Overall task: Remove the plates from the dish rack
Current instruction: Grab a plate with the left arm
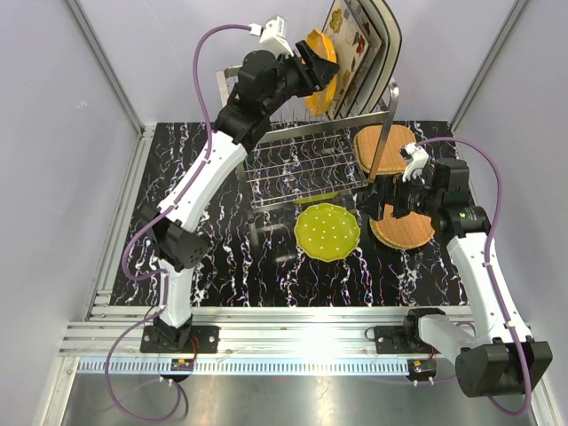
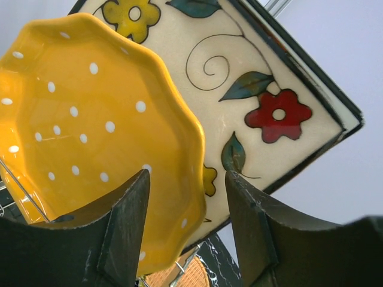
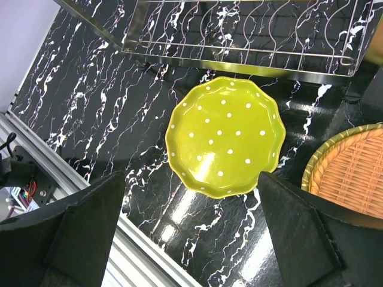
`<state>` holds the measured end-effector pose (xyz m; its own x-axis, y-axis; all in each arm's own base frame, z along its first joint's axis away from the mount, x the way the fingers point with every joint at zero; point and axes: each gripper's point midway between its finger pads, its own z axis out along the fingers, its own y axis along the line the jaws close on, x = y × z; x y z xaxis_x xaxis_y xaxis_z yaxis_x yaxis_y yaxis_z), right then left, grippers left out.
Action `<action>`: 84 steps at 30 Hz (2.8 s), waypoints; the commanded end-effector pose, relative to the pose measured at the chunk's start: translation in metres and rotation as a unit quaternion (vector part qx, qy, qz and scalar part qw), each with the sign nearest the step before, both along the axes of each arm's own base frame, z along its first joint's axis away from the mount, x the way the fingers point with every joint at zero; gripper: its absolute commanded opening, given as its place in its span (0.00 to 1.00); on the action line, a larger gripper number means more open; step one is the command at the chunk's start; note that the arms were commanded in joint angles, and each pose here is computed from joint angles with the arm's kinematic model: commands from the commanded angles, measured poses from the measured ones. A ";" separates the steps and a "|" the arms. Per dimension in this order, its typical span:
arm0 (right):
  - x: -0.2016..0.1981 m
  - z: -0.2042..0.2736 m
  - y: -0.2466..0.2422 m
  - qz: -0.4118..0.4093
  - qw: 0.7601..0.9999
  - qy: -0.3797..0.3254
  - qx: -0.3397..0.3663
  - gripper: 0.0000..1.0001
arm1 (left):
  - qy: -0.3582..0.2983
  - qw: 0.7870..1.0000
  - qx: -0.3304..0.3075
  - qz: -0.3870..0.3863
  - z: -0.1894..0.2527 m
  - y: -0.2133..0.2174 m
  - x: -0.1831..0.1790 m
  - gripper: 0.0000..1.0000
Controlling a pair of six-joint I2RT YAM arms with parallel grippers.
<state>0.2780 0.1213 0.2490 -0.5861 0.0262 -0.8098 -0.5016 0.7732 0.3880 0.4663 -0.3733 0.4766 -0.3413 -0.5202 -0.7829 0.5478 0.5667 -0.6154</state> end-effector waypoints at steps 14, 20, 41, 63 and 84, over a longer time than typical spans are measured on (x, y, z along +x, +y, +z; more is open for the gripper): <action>0.001 0.015 0.000 -0.001 1.000 -0.029 0.009 1.00 | -0.082 0.995 -0.051 -0.013 0.047 -0.007 -0.002 0.00; 0.000 0.015 0.000 0.000 1.000 -0.026 0.012 1.00 | -0.112 0.989 -0.092 0.001 0.087 0.010 -0.016 0.00; -0.001 0.051 0.009 0.063 0.993 -0.103 0.001 1.00 | -0.191 0.956 -0.224 0.001 0.183 0.061 -0.053 0.00; 0.031 0.111 0.018 0.127 0.967 -0.219 -0.039 1.00 | -0.209 0.934 -0.291 -0.021 0.218 0.081 -0.075 0.00; 0.071 0.195 0.070 0.134 0.908 -0.377 -0.126 1.00 | -0.208 0.926 -0.315 -0.018 0.229 0.099 -0.096 0.00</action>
